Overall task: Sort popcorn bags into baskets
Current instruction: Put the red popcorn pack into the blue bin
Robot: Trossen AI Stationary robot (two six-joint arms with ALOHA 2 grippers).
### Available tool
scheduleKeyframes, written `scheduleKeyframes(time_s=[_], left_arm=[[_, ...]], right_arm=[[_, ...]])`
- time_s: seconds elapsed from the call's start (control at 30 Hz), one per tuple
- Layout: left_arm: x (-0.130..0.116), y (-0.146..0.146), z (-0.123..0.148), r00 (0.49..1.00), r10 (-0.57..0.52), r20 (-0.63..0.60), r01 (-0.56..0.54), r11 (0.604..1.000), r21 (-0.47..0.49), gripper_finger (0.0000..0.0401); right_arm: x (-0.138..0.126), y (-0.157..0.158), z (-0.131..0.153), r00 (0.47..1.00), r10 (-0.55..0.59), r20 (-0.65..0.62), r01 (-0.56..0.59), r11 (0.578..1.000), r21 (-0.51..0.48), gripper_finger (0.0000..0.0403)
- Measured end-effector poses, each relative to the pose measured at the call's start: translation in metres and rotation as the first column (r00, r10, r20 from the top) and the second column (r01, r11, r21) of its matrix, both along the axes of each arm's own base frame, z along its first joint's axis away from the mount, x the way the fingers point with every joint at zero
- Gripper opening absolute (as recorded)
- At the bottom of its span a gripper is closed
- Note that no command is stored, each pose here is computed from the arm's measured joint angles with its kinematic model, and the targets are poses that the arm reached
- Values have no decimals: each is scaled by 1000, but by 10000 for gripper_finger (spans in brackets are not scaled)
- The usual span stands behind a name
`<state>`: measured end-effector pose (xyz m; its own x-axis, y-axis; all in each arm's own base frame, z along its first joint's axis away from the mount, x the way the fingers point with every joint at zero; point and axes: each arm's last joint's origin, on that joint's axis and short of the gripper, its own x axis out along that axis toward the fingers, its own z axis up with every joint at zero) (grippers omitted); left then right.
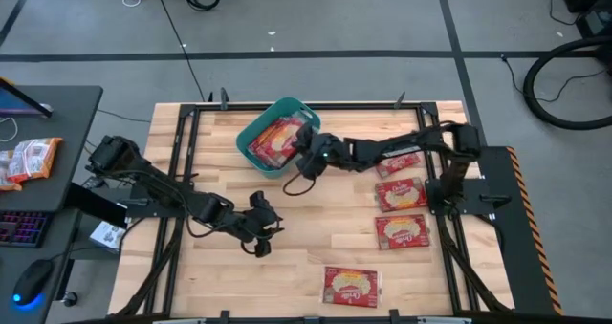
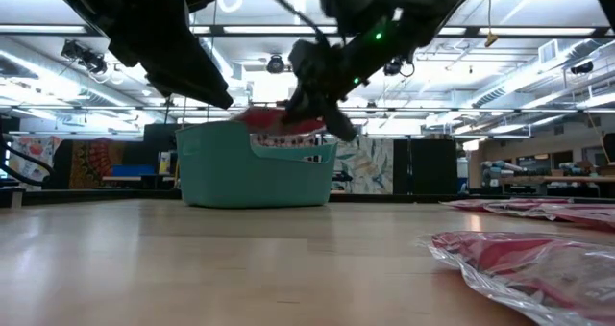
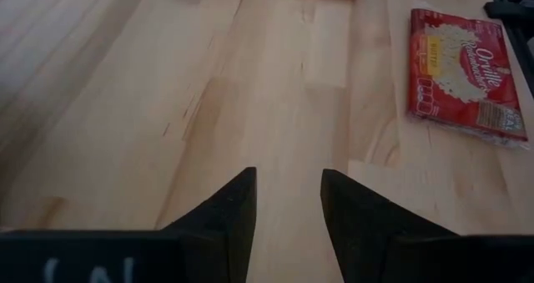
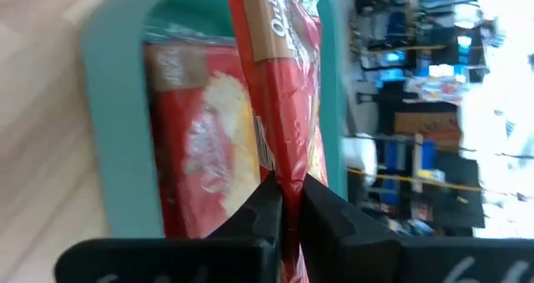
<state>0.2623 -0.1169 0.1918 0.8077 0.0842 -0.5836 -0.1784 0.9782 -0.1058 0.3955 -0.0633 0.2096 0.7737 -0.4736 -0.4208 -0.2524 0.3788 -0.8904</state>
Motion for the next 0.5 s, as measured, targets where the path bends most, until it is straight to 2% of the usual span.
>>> scheduleKeyframes(time_s=[0.23,0.4,0.5], left_arm=[[0,0,0,1000,1,1,-1,1000,-2,141],[0,0,0,1000,10,-1,-10,1000,-13,141],[0,0,0,1000,12,-3,-12,1000,-14,141]], right_arm=[[16,-21,-16,1000,20,11,-21,995,102,51],[16,-27,-19,1000,-24,-17,26,991,131,93],[12,-24,-16,995,-99,-34,102,986,132,115]])
